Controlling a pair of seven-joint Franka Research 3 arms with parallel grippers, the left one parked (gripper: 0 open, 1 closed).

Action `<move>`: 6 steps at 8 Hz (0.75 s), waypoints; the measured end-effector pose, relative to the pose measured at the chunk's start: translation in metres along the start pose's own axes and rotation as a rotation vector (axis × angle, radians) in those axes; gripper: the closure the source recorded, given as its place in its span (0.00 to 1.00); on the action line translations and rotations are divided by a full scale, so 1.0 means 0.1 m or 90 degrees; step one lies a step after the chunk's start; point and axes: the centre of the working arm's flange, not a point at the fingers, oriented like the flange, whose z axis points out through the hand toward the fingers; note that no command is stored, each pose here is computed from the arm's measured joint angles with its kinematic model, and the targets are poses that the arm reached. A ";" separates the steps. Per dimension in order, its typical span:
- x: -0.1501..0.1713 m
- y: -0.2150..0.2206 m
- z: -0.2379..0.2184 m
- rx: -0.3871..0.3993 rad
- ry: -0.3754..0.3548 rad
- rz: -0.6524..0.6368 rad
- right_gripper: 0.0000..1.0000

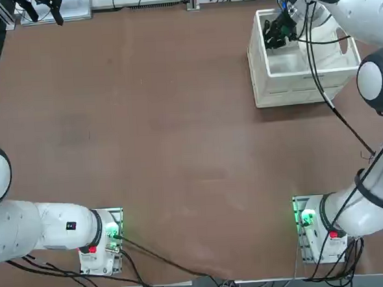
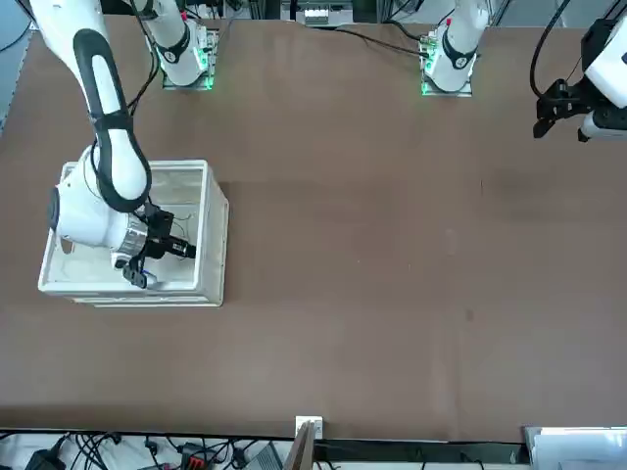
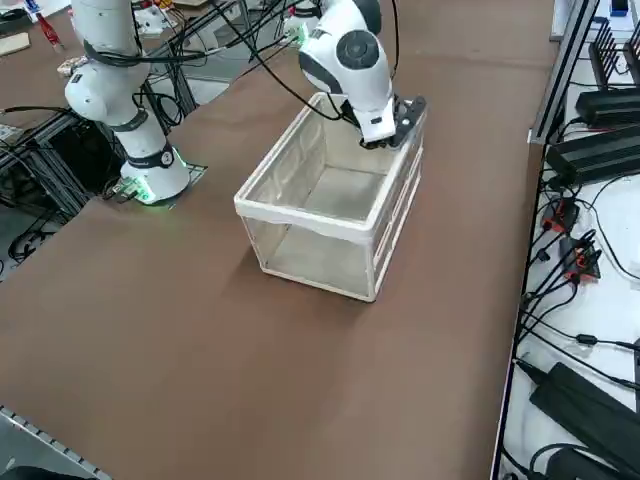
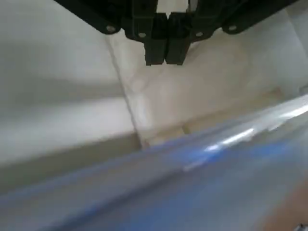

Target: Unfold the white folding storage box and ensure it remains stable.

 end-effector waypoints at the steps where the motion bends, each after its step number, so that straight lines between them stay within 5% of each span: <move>1: 0.00 -0.01 -0.18 -0.044 0.006 -0.029 0.98; 6: -0.03 0.49 -0.66 -0.356 -0.025 -0.100 0.98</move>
